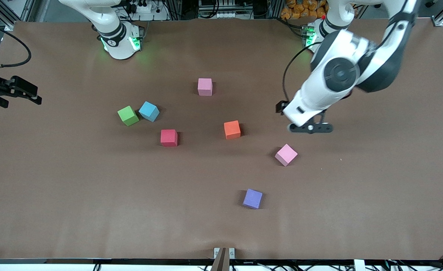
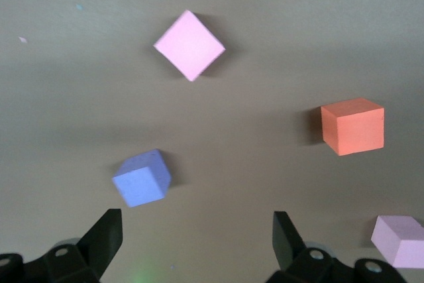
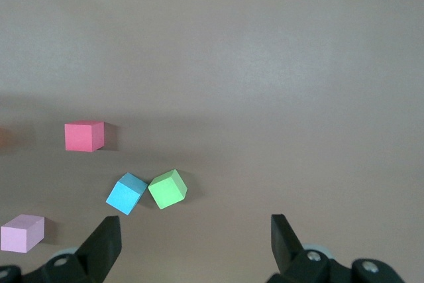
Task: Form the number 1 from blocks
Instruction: 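Move the left gripper over the pink cube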
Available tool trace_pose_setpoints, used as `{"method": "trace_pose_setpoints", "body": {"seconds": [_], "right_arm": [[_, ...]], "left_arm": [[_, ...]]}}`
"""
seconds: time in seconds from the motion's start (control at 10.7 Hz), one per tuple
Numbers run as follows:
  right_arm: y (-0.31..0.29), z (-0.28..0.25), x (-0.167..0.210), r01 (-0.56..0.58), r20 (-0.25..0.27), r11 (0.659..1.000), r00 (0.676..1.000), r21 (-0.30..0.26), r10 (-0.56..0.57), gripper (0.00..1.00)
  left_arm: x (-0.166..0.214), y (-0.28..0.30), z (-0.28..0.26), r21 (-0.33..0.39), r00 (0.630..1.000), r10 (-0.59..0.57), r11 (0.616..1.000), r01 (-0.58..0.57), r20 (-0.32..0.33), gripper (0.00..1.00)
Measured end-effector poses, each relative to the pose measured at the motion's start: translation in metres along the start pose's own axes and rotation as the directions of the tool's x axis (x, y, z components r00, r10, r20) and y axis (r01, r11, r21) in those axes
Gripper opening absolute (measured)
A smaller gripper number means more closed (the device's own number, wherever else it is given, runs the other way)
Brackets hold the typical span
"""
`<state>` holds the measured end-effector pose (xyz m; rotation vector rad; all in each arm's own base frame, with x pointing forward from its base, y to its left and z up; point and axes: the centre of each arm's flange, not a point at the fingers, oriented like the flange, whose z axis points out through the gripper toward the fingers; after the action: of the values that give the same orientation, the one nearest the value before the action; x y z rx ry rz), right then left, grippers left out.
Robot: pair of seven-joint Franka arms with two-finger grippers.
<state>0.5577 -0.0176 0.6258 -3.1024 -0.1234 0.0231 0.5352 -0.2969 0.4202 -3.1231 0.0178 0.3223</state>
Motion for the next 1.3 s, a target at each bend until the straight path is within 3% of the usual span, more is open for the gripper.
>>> {"method": "trace_pose_setpoints", "body": {"seconds": [0.47, 0.84, 1.3], "right_arm": [[0.0, 0.001, 0.0, 0.001, 0.003, 1.0, 1.0, 0.001, -0.001, 1.0], [-0.009, 0.022, 0.007, 0.021, 0.061, 1.0, 0.998, 0.012, -0.022, 1.0], [-0.04, 0.055, 0.009, 0.073, 0.12, 0.997, 0.99, 0.023, -0.075, 1.0]], "left_arm": [[-0.01, 0.094, 0.062, -0.029, 0.993, -0.117, 0.993, 0.117, 0.0, 1.0], [-0.077, 0.193, 0.108, -0.02, 0.989, -0.145, 0.989, 0.145, 0.003, 1.0], [-0.147, 0.267, 0.182, 0.017, 0.988, -0.151, 0.988, 0.151, 0.022, 1.0]]}}
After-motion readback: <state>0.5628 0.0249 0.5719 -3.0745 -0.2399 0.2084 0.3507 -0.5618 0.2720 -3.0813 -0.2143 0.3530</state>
